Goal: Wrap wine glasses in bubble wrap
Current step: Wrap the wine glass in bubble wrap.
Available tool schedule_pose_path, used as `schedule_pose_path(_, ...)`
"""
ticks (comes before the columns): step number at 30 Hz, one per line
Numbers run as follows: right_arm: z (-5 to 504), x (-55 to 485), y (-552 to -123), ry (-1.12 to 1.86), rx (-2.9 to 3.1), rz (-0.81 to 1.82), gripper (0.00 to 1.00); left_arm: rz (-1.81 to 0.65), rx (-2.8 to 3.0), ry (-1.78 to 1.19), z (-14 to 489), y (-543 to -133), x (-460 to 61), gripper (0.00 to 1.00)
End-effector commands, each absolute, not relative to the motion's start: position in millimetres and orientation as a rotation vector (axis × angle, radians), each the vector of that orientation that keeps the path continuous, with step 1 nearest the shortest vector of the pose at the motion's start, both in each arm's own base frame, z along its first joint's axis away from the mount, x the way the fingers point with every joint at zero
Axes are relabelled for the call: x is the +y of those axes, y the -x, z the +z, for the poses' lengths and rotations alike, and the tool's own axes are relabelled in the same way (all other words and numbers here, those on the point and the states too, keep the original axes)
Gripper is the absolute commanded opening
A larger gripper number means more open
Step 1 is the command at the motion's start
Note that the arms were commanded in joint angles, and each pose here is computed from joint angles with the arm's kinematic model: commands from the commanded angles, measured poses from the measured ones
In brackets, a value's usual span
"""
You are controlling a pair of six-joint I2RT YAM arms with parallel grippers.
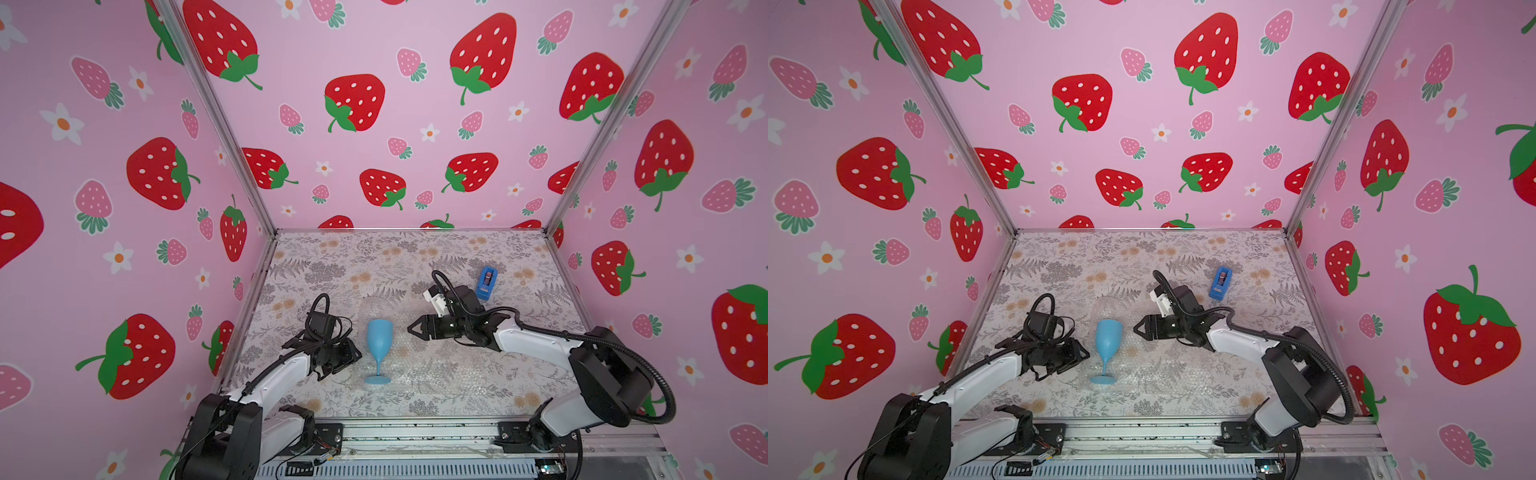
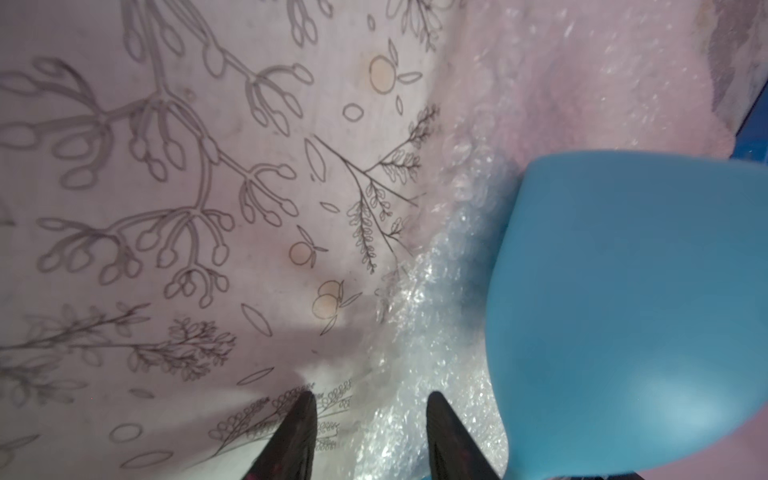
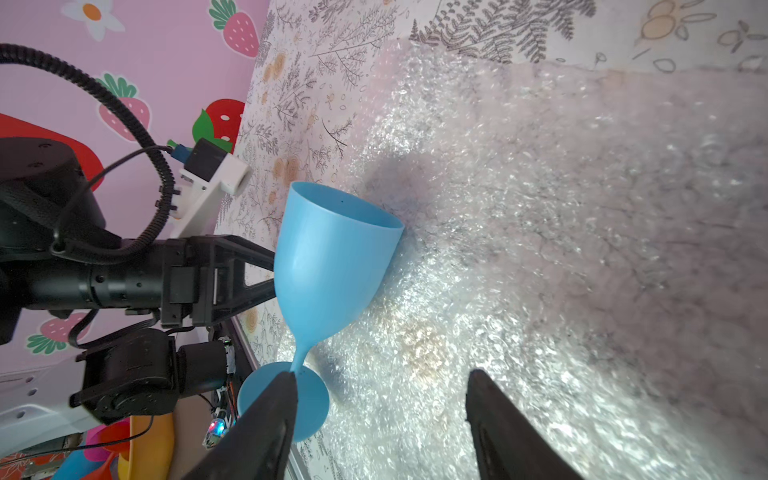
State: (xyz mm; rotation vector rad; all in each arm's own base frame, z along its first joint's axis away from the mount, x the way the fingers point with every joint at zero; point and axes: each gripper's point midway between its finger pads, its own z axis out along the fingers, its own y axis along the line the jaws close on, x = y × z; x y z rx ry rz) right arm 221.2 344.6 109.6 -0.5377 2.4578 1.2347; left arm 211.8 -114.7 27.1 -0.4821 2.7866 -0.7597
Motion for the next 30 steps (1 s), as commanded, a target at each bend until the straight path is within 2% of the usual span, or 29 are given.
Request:
schedule_pose_path(1,119.5,355.4,-224.6,0.525,2.431,1.276,0.65,-0.825,2.746,0.463,28.1,-215.6,-120.8,0.47)
schedule_pose_path(5,119.9,357.0,-224.8,0.522,2.429,1.284,0.64,-0.826,2.758,0.463,21.3,-212.3,-120.7,0.45)
schedule_pose_path(10,120.5,358.2,-224.2,0.519,2.431,1.297,0.62,-0.846,2.756,0.443,20.6,-212.3,-123.2,0.34)
schedule_pose_path(14,120.6,358.6,-223.1,0.508,2.427,1.311,0.58,-0.887,2.723,0.407,27.0,-218.0,-128.4,0.19)
schedule_pose_path(18,113.9,355.5,-222.5,0.470,2.433,1.314,0.56,-0.912,2.679,0.335,40.0,-227.0,-136.4,0.12)
schedule_pose_path(22,107.1,355.1,-220.5,0.442,2.443,1.337,0.55,-0.932,2.634,0.288,52.2,-232.9,-146.6,0.07)
schedule_pose_path(26,95.6,353.5,-219.3,0.415,2.464,1.339,0.53,-0.938,2.592,0.235,64.3,-236.0,-159.5,0.07)
schedule_pose_path(27,92.1,353.1,-219.2,0.410,2.471,1.336,0.53,-0.940,2.585,0.225,67.1,-236.4,-162.8,0.03)
schedule_pose_path(30,81.1,352.5,-219.3,0.387,2.495,1.331,0.46,-0.950,2.577,0.202,73.0,-237.7,-173.1,0.02)
